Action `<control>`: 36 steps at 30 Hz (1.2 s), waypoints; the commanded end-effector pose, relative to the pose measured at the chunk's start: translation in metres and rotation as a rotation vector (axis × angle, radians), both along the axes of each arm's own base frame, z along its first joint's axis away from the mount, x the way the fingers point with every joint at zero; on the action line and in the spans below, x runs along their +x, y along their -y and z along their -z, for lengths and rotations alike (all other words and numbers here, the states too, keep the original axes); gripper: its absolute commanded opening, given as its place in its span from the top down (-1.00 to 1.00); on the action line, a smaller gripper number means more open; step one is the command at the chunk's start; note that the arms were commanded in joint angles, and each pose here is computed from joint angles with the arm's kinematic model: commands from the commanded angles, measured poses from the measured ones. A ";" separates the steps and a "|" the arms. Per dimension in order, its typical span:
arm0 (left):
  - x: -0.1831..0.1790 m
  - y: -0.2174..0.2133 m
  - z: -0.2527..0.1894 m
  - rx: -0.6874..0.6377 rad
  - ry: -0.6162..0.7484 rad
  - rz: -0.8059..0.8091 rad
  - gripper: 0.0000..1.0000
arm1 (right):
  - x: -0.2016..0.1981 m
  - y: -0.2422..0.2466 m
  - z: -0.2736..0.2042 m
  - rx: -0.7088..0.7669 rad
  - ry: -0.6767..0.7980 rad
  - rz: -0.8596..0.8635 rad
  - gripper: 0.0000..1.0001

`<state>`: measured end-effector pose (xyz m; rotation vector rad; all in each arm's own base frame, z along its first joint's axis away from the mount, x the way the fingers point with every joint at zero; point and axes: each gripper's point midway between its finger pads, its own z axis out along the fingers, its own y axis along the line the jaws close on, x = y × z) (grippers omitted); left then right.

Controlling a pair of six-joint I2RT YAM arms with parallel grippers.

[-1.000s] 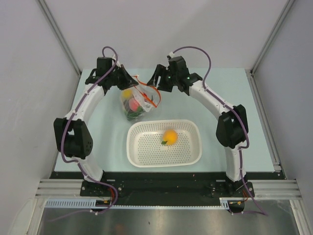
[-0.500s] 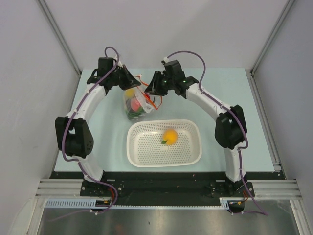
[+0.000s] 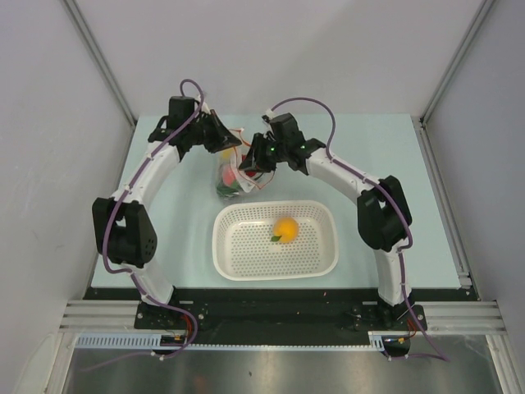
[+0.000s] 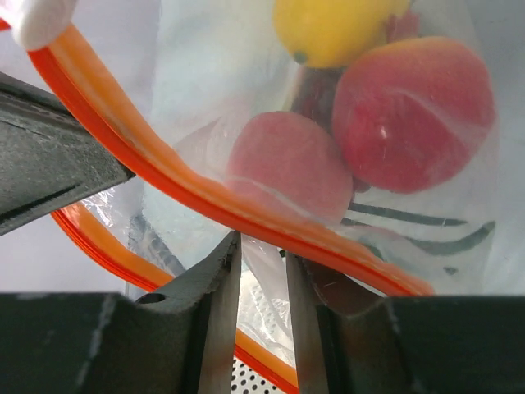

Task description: Open the zip-top bag and remove the fake food

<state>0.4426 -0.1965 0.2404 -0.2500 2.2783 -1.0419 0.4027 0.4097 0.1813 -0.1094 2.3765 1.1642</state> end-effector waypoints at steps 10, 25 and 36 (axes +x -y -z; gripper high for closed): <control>-0.017 0.012 -0.039 -0.052 0.084 0.086 1.00 | 0.022 0.029 -0.002 -0.084 0.100 0.004 0.26; -0.023 0.023 -0.031 -0.137 0.042 0.087 1.00 | -0.003 -0.008 0.008 -0.037 0.131 -0.155 0.00; -0.030 0.052 -0.036 -0.226 0.029 0.121 1.00 | 0.004 -0.001 0.019 0.000 0.100 -0.140 -0.55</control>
